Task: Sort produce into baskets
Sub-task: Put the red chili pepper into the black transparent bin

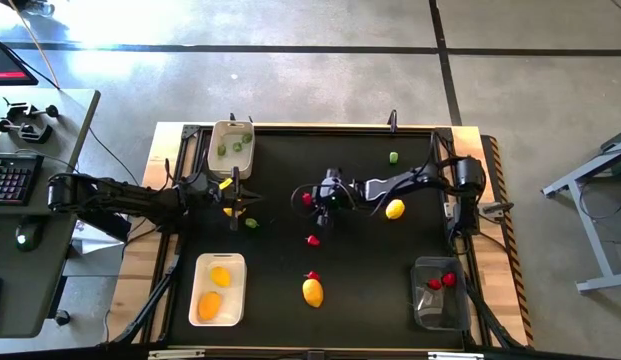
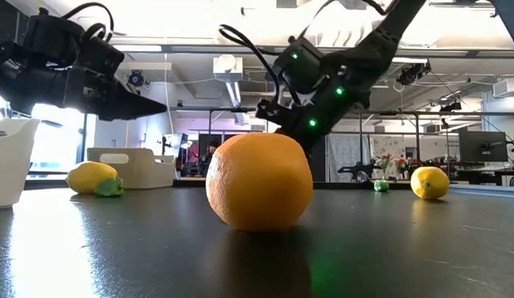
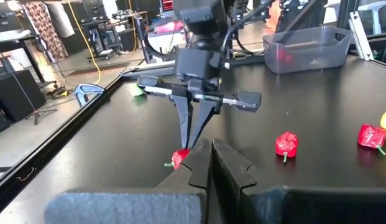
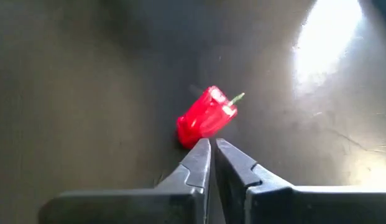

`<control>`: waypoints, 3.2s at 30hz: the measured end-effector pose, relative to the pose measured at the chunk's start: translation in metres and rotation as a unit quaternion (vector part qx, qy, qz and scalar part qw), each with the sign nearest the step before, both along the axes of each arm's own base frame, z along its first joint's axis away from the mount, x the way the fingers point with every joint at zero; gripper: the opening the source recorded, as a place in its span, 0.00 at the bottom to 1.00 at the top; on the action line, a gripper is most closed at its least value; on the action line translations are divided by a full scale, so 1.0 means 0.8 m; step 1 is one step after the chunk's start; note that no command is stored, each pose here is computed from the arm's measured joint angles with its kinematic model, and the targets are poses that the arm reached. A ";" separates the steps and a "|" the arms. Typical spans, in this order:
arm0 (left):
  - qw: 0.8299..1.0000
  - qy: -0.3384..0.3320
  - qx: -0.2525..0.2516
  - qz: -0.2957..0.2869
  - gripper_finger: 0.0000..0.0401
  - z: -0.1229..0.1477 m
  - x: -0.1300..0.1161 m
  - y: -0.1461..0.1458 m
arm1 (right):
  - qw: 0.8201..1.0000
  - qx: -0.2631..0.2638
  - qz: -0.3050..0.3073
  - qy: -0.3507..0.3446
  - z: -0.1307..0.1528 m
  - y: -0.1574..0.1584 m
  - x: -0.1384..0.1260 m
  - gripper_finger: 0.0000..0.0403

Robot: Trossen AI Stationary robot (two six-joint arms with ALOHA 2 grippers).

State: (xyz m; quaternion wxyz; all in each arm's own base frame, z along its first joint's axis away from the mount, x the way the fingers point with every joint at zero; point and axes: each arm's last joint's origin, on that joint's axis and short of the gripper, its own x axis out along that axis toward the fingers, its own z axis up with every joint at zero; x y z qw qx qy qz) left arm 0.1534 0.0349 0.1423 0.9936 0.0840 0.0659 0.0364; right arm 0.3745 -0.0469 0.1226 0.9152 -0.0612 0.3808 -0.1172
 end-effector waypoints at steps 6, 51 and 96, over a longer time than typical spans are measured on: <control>1.000 0.008 -0.002 0.000 0.00 -0.002 0.000 0.000 | 0.991 0.006 -0.130 0.009 0.026 0.002 0.015 0.10; 1.000 0.010 -0.008 0.001 0.00 -0.003 0.000 0.000 | 0.973 0.135 -0.186 -0.009 0.023 0.014 0.041 0.14; 1.000 0.008 -0.005 0.017 0.00 -0.002 0.000 0.001 | 0.768 0.385 -0.328 0.393 0.056 0.208 -0.289 0.14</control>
